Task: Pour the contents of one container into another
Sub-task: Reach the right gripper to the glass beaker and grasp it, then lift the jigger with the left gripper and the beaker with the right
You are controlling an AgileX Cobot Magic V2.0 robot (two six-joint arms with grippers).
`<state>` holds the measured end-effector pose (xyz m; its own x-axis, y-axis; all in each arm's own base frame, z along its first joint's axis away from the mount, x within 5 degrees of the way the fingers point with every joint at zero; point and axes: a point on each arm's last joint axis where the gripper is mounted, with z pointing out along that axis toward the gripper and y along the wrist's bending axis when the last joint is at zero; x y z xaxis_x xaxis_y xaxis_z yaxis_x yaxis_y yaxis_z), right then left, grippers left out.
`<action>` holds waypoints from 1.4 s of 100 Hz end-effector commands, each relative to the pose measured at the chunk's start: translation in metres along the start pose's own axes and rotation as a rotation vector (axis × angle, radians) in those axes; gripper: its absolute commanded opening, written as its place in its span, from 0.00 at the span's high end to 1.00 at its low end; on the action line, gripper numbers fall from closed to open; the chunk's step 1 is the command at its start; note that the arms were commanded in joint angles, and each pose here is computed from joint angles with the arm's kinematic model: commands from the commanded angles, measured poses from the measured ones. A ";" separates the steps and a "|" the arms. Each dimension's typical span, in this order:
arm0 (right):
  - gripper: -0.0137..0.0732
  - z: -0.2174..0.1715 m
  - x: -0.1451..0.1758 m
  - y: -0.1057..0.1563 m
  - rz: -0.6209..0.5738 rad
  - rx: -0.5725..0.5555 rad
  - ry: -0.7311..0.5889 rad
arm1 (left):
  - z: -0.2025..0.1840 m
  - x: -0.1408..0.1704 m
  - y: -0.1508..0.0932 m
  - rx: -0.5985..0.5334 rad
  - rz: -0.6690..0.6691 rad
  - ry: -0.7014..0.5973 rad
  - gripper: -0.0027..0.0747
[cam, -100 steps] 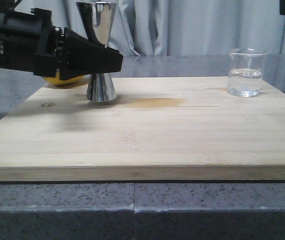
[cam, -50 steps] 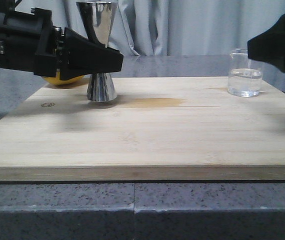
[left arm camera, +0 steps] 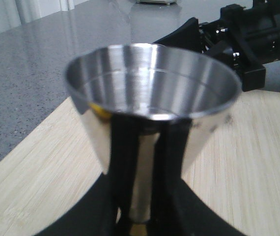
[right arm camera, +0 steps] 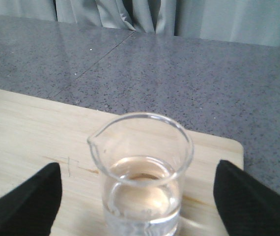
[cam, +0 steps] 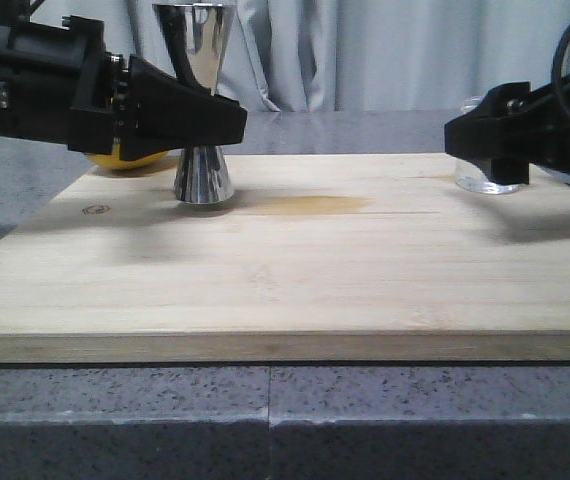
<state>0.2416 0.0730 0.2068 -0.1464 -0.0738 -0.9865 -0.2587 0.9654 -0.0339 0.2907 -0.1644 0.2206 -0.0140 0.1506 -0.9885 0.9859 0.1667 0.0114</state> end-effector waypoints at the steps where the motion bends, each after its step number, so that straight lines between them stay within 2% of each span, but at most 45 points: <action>1: 0.17 0.007 -0.021 0.001 -0.008 -0.006 -0.134 | -0.001 -0.031 -0.005 0.026 0.037 -0.154 0.96; 57: 0.17 0.034 -0.011 0.004 -0.016 -0.014 -0.075 | -0.001 -0.031 -0.005 0.026 0.037 -0.154 0.96; 97: 0.50 0.034 -0.011 0.003 -0.016 -0.012 -0.074 | -0.001 -0.031 -0.005 0.026 0.037 -0.154 0.96; 120: 0.52 0.033 -0.014 0.003 -0.016 -0.012 -0.087 | -0.001 -0.031 -0.005 0.026 0.037 -0.154 0.96; 140: 0.52 0.022 -0.032 0.002 -0.012 -0.010 -0.150 | -0.001 -0.031 -0.005 0.026 0.037 -0.154 0.96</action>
<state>0.2680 0.0828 0.2015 -0.1670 -0.0899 -0.9819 -0.2724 0.9613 -0.0417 0.2907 -0.1644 0.2206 -0.0140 0.1506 -0.9885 0.9859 0.1667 0.0114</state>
